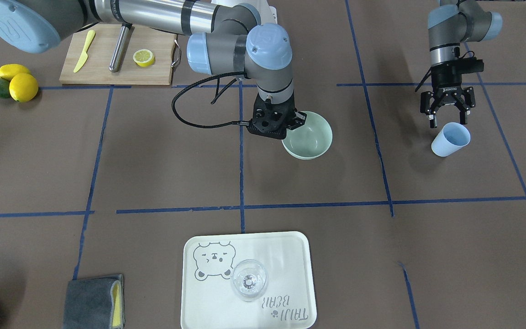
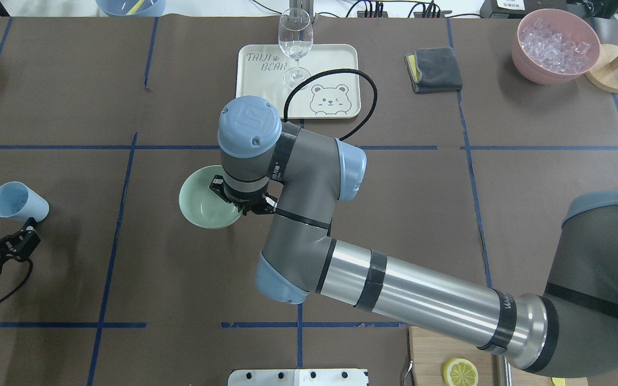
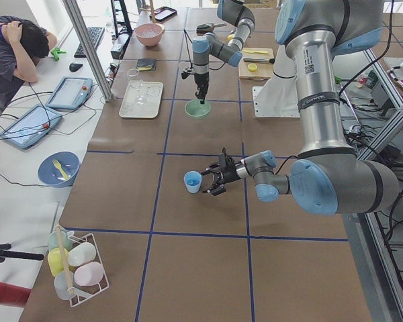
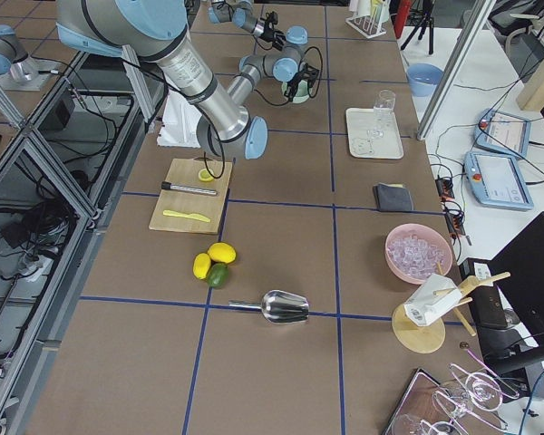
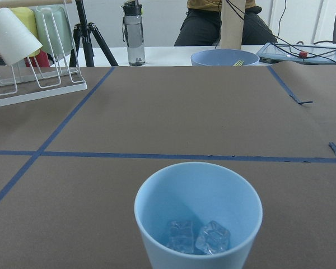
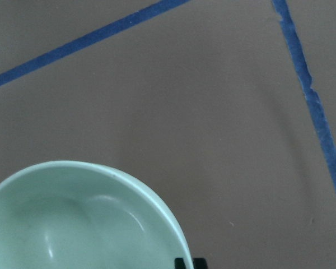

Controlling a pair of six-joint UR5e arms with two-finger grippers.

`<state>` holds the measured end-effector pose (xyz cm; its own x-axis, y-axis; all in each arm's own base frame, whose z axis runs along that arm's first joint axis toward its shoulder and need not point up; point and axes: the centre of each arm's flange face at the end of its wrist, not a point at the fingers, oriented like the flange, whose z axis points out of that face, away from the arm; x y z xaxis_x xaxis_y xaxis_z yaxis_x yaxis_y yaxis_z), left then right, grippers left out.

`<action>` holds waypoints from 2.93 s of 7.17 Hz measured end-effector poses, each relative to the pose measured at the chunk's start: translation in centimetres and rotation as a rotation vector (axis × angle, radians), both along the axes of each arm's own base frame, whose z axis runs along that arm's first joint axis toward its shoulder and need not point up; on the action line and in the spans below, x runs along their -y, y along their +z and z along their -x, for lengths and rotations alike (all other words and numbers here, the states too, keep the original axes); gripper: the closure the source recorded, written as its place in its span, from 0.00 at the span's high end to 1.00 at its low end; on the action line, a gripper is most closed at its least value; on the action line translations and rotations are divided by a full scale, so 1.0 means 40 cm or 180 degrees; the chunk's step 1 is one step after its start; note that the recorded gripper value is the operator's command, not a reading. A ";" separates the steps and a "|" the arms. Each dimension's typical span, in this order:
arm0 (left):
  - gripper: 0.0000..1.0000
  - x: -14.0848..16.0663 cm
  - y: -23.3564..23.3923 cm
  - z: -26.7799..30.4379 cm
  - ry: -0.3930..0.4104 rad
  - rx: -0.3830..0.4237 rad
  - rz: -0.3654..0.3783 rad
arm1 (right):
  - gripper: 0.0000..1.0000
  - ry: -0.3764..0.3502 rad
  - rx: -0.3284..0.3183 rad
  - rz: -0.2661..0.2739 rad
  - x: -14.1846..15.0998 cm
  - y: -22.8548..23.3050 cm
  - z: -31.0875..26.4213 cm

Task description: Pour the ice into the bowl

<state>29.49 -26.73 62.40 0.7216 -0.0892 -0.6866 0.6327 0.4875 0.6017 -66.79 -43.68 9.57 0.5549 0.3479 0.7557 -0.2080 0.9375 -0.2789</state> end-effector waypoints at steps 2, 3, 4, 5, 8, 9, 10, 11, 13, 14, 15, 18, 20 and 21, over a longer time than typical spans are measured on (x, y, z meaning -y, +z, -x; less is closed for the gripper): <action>1.00 0.004 0.004 -0.019 -0.0007 0.0025 -0.0032 | 0.00 0.0077 -0.0076 -0.0076 0.017 -0.004 0.041; 1.00 0.009 0.008 -0.044 -0.0001 0.0042 -0.0048 | 0.00 0.0092 -0.0092 -0.0089 0.020 -0.002 0.048; 1.00 0.013 0.014 -0.068 0.0009 0.0063 -0.0059 | 0.17 0.0094 -0.0109 -0.0092 0.020 0.003 0.053; 1.00 0.016 0.019 -0.081 0.0023 0.0099 -0.0071 | 0.58 0.0092 -0.0106 -0.0100 0.018 0.006 0.058; 1.00 0.028 0.023 -0.074 0.0026 0.0202 -0.0107 | 1.00 0.0142 -0.0063 -0.0179 0.019 0.007 0.069; 1.00 0.037 0.025 -0.063 0.0003 0.0230 -0.0113 | 1.00 0.0154 -0.0062 -0.0190 0.020 0.007 0.070; 1.00 0.049 0.026 -0.049 -0.0046 0.0245 -0.0117 | 1.00 0.0156 -0.0060 -0.0194 0.020 0.006 0.070; 1.00 0.061 0.024 -0.038 -0.0115 0.0246 -0.0138 | 1.00 0.0155 -0.0057 -0.0197 0.020 0.004 0.070; 1.00 0.074 0.012 -0.034 -0.0231 0.0213 -0.0198 | 1.00 0.0134 -0.0039 -0.0212 0.018 -0.002 0.067; 1.00 0.079 0.012 -0.044 -0.0269 0.0198 -0.0221 | 1.00 0.0122 -0.0037 -0.0212 0.017 -0.002 0.066; 0.99 0.087 0.018 -0.063 -0.0304 0.0198 -0.0240 | 1.00 0.0117 -0.0034 -0.0210 0.017 -0.003 0.064; 0.99 0.110 0.047 -0.073 -0.0400 0.0267 -0.0259 | 1.00 0.0045 -0.0060 -0.0127 0.050 -0.014 -0.003; 0.96 0.120 0.054 -0.072 -0.0431 0.0286 -0.0258 | 1.00 -0.0071 -0.0280 -0.0213 0.077 0.031 -0.126; 0.94 0.123 0.052 -0.075 -0.0437 0.0284 -0.0260 | 1.00 -0.0105 -0.0375 -0.0271 0.092 0.077 -0.190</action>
